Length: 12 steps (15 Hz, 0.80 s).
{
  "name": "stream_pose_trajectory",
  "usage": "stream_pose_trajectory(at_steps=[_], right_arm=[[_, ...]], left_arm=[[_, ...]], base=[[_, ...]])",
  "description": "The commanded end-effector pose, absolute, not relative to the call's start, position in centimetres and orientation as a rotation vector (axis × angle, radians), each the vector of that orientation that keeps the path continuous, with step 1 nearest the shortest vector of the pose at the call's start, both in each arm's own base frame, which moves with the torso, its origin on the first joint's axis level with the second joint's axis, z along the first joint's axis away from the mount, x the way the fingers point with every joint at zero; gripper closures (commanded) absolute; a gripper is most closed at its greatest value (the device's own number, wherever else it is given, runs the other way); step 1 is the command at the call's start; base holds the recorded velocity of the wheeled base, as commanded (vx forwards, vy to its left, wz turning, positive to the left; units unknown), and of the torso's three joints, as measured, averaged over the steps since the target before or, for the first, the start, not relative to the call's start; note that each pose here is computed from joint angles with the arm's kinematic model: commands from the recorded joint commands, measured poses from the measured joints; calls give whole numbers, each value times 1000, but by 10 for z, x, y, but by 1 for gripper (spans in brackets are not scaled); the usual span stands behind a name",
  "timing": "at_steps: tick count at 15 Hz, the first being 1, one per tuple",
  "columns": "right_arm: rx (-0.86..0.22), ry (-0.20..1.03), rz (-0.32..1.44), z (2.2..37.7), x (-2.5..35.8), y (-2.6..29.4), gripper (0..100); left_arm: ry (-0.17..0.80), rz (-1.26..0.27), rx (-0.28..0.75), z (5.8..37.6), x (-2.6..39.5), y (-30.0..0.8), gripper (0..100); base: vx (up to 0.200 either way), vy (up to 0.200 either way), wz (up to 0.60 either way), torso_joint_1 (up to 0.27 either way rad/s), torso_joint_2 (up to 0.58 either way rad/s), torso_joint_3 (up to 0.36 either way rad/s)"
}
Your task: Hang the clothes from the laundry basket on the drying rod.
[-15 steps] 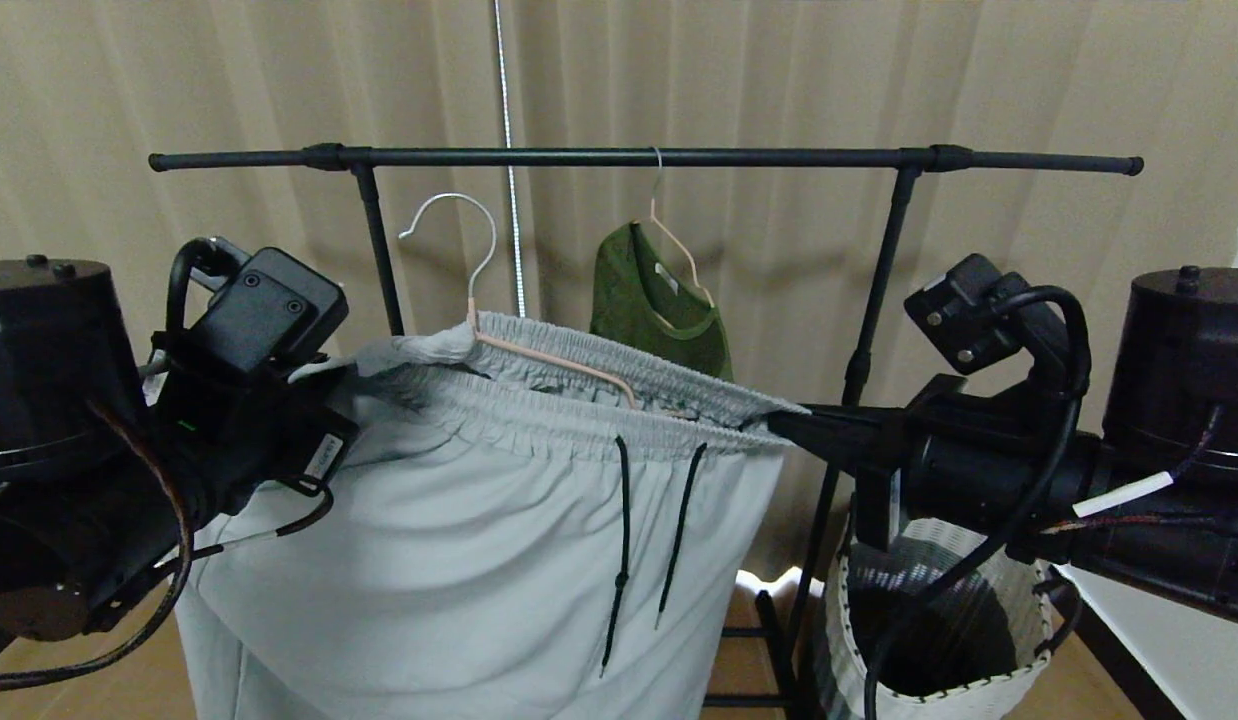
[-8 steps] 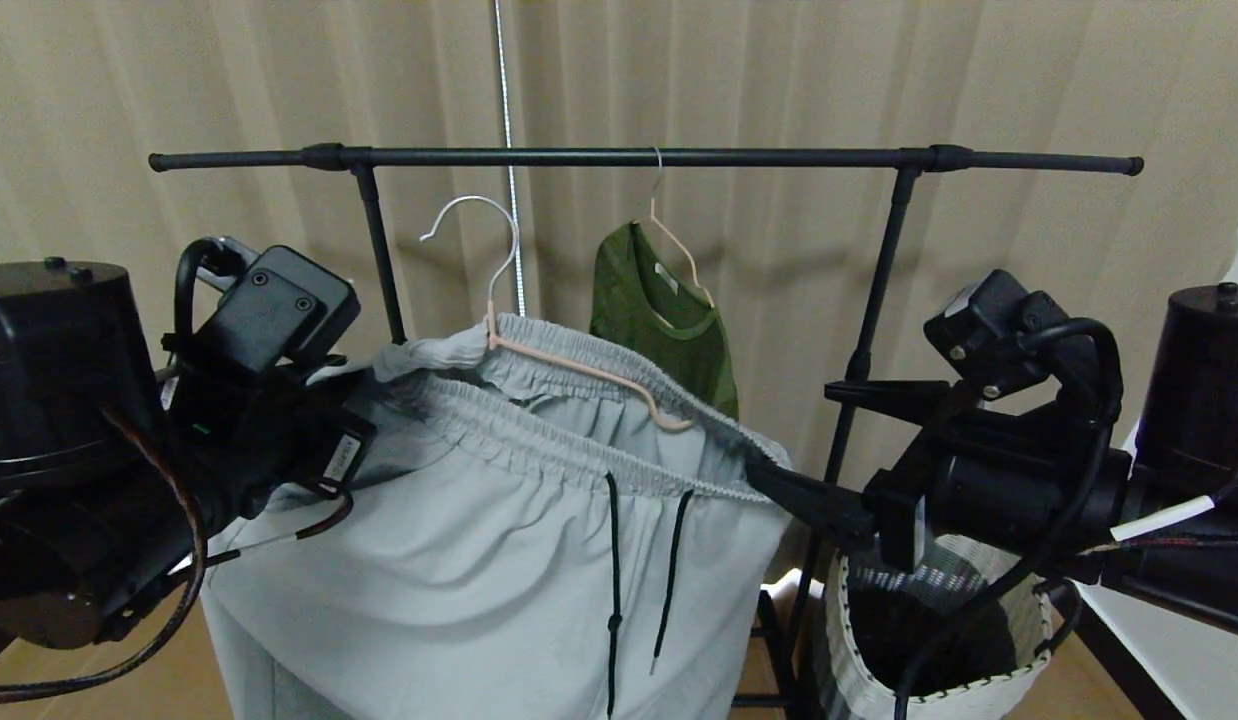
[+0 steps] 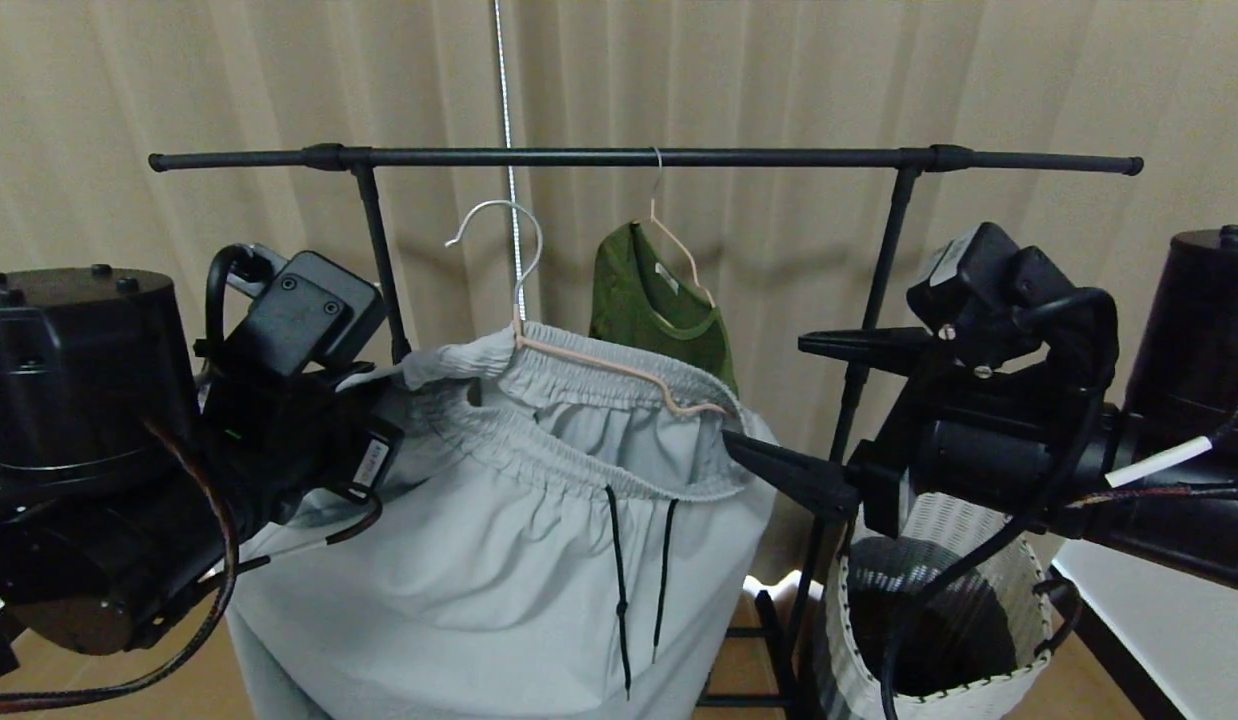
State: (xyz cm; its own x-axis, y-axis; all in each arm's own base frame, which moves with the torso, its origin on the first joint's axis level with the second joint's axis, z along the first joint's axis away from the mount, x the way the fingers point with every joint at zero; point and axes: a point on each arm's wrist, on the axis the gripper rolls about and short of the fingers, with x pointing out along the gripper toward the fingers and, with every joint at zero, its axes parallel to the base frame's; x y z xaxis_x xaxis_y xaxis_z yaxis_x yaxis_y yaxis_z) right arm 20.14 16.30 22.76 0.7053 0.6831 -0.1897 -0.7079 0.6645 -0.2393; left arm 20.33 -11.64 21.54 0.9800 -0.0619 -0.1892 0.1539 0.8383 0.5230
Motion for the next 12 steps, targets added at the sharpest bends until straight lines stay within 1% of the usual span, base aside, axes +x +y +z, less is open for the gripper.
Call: stream_pose_trajectory(at_steps=[1,5,8,12], right_arm=[[-352,103,794,219,216,175,0],[-425,103,803,211,234,192,0],[-436,104,800,208,246,202,0],[-440,117,804,202,249,205,0]], left_arm=[[161,-154,565,214,200,-126,100],[137,-218,562,216,190,-137,100],[130,-242,564,215,185,-141,100],[117,-251,559,218,182,-141,100]], base=[[0,0,0,0,0,0],[0,0,0,0,0,0],[0,0,0,0,0,0],[0,0,0,0,0,0]])
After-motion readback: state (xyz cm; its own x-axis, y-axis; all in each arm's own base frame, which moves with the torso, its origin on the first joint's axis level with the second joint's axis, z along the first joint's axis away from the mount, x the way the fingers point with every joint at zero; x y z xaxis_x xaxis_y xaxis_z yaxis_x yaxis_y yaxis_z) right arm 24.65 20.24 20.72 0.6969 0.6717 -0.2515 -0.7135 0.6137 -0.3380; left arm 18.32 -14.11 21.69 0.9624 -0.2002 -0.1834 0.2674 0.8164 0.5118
